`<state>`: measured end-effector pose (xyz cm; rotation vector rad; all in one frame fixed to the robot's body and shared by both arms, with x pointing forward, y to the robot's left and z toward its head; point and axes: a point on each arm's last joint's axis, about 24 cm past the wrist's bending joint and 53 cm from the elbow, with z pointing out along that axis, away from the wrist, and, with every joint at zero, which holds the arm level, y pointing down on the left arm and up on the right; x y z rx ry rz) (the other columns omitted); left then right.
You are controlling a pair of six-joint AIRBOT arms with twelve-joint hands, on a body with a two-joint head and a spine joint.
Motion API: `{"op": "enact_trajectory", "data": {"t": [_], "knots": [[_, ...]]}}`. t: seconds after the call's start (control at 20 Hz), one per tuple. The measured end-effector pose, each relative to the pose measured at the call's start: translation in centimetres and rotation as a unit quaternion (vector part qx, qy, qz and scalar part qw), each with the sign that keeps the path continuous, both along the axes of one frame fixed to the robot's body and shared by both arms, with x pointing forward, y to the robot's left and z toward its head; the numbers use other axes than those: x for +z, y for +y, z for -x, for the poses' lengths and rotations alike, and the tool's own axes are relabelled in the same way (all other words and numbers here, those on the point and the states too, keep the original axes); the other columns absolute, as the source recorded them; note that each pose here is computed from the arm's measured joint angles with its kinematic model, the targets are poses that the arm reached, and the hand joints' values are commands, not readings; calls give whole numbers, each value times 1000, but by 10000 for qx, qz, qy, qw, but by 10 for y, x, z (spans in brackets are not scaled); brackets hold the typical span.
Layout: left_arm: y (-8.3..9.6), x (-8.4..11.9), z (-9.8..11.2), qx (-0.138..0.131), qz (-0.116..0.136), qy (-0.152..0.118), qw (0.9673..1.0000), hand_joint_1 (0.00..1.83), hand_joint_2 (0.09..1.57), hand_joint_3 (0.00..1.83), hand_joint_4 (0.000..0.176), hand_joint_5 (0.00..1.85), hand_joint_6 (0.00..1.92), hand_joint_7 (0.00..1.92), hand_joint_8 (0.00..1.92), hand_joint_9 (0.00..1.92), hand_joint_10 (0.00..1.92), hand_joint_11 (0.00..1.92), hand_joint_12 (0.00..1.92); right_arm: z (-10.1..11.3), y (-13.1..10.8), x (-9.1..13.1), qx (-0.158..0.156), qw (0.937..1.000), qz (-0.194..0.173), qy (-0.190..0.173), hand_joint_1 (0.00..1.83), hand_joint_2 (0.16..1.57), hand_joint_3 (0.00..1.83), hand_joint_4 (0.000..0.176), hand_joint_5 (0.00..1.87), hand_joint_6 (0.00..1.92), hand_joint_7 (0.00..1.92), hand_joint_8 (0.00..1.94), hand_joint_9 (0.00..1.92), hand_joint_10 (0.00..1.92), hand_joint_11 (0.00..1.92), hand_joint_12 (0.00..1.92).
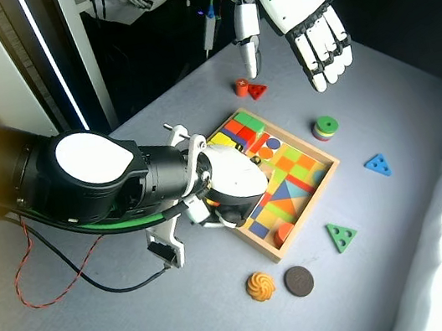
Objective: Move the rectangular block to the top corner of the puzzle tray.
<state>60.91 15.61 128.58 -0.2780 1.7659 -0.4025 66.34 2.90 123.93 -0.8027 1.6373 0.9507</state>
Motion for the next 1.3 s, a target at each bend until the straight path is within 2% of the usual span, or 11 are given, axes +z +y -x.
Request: {"op": "enact_trajectory", "data": {"t": [0.1,0.2,0.25,0.35,0.4,0.5,0.75,0.9,0.95,1.1,1.3], "knots": [[0,0,0,-2,0,0,10000,0,1211,2,0,168,2,172,1,162,0,2,344,1,0,1,18,10000,-3,-1,1745,773,778,0,244,553,1194,1938,1496,1921,1649,1921],[0,0,0,9,-2,2,10000,0,1199,0,0,155,0,147,0,142,1,0,309,1,0,1,20,10000,5,-12,1416,696,1197,0,350,752,859,1828,1284,1921,1365,1921],[0,0,0,5,-1,1,10000,0,1203,0,0,146,0,145,0,141,0,0,307,0,1,3,16,10000,-23,-16,1709,772,826,0,207,743,1017,1843,1263,1921,1312,1921],[0,0,0,-2,0,0,10000,0,1208,1,0,154,5,158,8,151,6,7,310,1,1,5,30,10000,-24,-31,1694,509,1247,0,149,476,893,1636,1001,1660,1001,1839],[0,0,0,-4,1,-1,10000,0,1207,1,0,154,5,159,7,151,6,5,312,1,1,4,28,10000,-12,-41,1687,589,1076,0,123,494,836,1521,969,1560,883,1804],[1,0,0,11,-3,1,10000,0,1200,0,0,156,4,159,5,147,3,3,316,0,1,7,35,10000,-2,-90,1734,900,410,0,113,666,1113,1930,1232,1914,1294,1919],[0,0,0,5,-1,1,10000,0,1198,0,0,157,4,159,4,149,3,1,319,0,2,13,38,9999,-31,-142,1718,986,247,0,54,843,1061,1941,1098,1921,1029,1886],[0,0,0,0,0,0,10000,0,1202,1,0,132,1,131,2,122,2,0,299,1,2,13,70,9998,26,-161,1709,1069,111,0,37,18,1151,1941,1243,1921,1206,1921],[0,0,0,-2,0,0,10000,0,1207,3,0,143,5,136,4,127,4,0,304,1,2,14,73,9998,17,-164,1715,652,1011,0,43,7,923,1826,970,1875,910,1777],[0,0,0,3,0,3,10000,0,1189,0,0,156,6,159,7,146,7,1,321,2,2,14,83,9998,18,-154,1724,959,366,0,66,7,1124,1940,1221,1921,1222,1920],[0,0,0,2,0,0,10000,0,1186,0,0,123,0,122,0,117,0,0,297,1,0,7,90,9996,191,-209,1685,1078,138,0,101,12,1099,1941,1214,1921,1187,1921]]}}
